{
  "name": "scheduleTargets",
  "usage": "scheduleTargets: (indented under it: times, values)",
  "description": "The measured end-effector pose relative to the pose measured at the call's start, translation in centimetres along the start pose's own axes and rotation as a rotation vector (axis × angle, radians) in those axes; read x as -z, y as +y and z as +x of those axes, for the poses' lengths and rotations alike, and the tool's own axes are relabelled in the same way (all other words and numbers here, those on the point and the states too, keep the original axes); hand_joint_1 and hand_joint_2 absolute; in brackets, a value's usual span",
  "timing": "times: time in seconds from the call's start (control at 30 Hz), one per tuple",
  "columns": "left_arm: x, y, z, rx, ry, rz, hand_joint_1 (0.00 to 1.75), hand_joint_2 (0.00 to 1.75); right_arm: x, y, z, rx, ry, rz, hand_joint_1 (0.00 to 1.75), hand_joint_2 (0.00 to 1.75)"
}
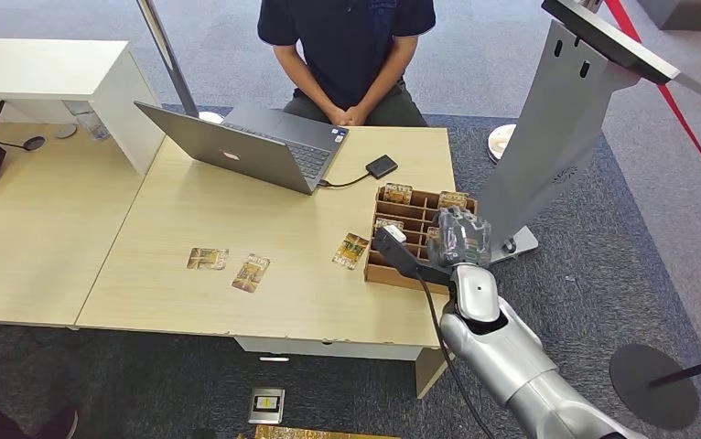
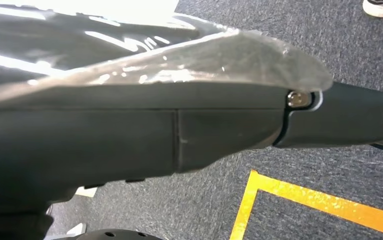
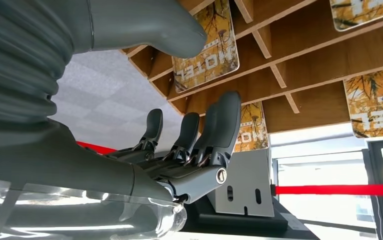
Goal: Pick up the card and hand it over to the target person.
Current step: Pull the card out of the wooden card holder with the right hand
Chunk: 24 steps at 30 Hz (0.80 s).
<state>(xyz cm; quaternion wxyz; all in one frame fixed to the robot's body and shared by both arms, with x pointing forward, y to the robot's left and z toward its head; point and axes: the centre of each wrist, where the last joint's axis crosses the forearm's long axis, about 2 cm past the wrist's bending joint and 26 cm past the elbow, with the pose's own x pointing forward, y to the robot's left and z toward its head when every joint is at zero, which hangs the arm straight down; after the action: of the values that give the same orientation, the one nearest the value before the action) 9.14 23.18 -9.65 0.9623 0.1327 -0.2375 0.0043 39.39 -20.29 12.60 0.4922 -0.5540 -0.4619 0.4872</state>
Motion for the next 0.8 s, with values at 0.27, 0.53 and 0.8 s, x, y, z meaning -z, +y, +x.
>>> scheduleTargets:
  times: [0.27,0.53,0.8]
  values:
    - [0.0,0.0,0.0,0.001,0.001,0.005,0.00,0.00,0.6,0.1,-0.8,-0.005,0.028,0.010,0.85,1.75]
    - [0.1,0.0,0.3,0.008,-0.003,0.000,0.00,0.00,0.5,0.8,-1.4,-0.026,0.048,0.039,0.84,1.75]
    - [0.2,0.0,0.5,0.004,-0.004,0.000,0.00,0.00,0.1,1.7,-1.8,-0.070,0.054,0.066,0.84,1.75]
